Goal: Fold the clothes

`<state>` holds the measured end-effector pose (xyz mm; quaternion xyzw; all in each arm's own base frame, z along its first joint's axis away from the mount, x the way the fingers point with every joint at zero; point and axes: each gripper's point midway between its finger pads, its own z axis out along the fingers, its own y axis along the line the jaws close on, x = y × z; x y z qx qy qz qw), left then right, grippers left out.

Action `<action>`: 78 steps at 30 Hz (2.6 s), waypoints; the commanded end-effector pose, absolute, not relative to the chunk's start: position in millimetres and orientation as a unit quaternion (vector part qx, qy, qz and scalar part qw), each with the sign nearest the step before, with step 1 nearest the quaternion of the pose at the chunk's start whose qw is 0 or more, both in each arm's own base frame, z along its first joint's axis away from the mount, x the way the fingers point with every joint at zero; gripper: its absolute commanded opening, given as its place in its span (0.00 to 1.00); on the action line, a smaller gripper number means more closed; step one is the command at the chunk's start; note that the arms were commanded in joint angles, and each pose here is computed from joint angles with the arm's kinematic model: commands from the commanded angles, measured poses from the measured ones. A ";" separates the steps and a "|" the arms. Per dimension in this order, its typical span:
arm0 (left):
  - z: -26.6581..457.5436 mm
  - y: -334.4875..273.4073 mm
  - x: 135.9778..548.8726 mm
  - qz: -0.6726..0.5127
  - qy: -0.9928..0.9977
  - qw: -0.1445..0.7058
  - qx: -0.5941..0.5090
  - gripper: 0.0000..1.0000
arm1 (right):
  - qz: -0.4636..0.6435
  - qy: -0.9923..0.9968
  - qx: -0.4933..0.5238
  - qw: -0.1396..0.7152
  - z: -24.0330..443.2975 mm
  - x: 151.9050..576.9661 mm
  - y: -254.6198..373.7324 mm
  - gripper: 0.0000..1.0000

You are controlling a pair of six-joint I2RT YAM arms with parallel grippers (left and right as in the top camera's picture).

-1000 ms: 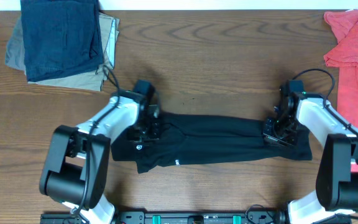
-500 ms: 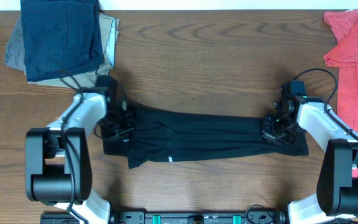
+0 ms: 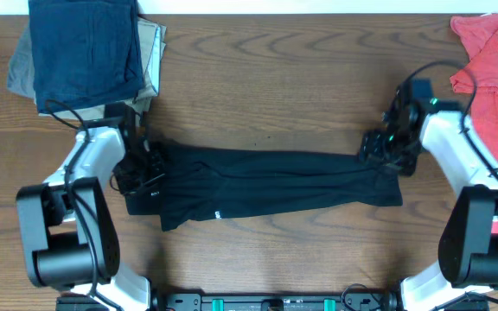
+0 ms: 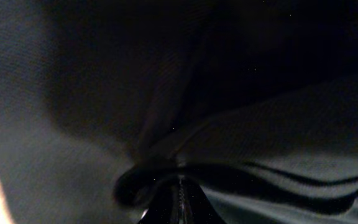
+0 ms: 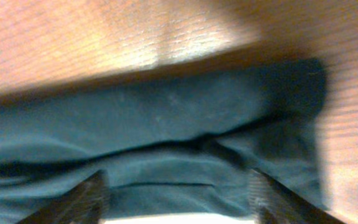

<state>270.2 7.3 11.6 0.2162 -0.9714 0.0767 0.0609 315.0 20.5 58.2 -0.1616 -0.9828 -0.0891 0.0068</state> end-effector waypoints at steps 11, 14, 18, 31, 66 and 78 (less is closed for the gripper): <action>71.6 3.3 273.4 0.106 -0.972 -0.005 0.211 0.99 | -0.053 -0.967 -0.247 -0.009 66.3 309.0 -76.8 0.99; 69.1 -4.0 269.0 0.125 -0.969 0.005 0.212 0.98 | -0.135 -0.966 -0.217 -0.027 49.1 309.7 -62.7 0.99; 63.6 -4.8 262.3 0.124 -0.969 0.016 0.213 0.98 | -0.207 -0.957 -0.200 -0.038 31.5 303.7 -42.7 0.99; 63.2 -5.0 261.9 0.124 -0.969 0.016 0.213 0.98 | -0.282 -0.944 -0.167 -0.034 1.7 286.3 10.5 0.78; 63.0 -4.4 262.4 0.123 -0.969 0.015 0.213 0.98 | -0.107 -0.979 -0.176 0.004 107.1 316.8 -25.2 0.01; 63.0 -4.3 263.3 0.123 -0.969 0.013 0.212 0.98 | -0.111 -0.994 -0.019 -0.009 105.4 323.4 79.0 0.01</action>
